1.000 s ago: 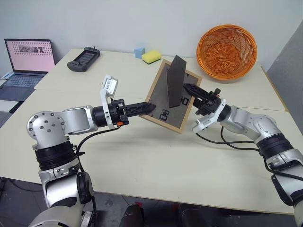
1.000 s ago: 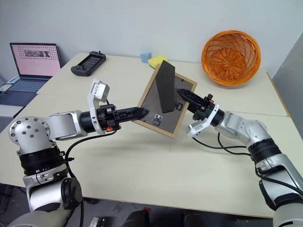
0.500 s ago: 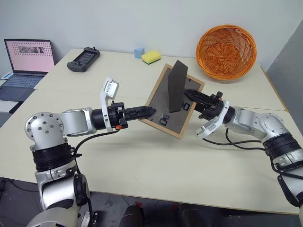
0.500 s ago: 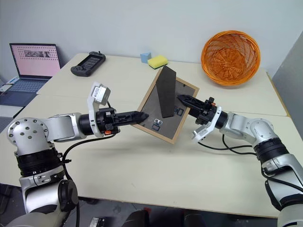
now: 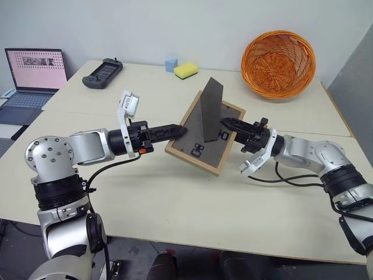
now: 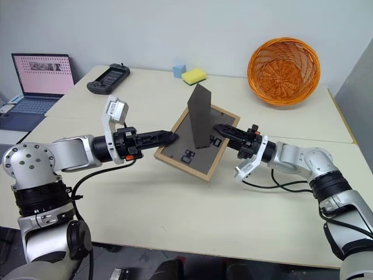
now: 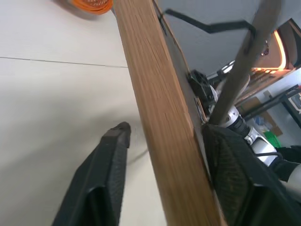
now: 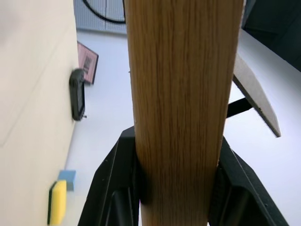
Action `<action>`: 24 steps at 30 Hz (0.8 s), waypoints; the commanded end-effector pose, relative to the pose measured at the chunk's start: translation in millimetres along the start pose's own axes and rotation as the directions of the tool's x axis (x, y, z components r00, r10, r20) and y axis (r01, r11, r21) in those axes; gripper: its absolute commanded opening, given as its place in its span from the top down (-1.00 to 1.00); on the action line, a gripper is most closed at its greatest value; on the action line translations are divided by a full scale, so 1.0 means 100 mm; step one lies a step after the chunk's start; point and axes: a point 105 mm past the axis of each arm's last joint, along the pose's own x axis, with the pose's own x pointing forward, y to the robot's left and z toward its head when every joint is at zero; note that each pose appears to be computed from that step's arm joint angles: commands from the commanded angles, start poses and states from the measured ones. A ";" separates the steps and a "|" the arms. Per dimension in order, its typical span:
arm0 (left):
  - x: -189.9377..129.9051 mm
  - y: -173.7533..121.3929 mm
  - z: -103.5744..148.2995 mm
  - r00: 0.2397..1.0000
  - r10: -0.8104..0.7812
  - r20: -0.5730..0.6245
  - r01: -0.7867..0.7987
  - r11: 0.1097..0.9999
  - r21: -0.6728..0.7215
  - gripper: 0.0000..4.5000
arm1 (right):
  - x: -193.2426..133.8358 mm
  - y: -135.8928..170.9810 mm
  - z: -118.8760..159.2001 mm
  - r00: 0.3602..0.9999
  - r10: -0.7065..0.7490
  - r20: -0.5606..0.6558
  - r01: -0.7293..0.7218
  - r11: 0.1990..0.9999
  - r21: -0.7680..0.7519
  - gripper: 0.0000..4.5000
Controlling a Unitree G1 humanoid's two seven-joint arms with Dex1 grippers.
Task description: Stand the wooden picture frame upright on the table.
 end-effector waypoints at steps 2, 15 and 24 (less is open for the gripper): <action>-0.02 -0.08 0.05 1.000 0.004 0.003 -0.004 0.998 0.069 -0.46 | 0.06 -0.19 -0.05 0.998 -0.065 0.002 0.065 0.998 -0.020 0.35; -0.48 -0.27 0.16 0.979 0.067 0.194 -0.147 0.888 0.435 -0.46 | 0.01 -0.18 -0.37 0.977 -0.073 -0.198 0.114 0.972 0.204 0.35; -0.48 -0.46 -0.17 0.984 0.056 0.167 -0.135 0.848 0.513 -0.46 | 0.33 -0.07 -0.43 0.951 0.029 -0.308 0.276 0.375 0.885 0.35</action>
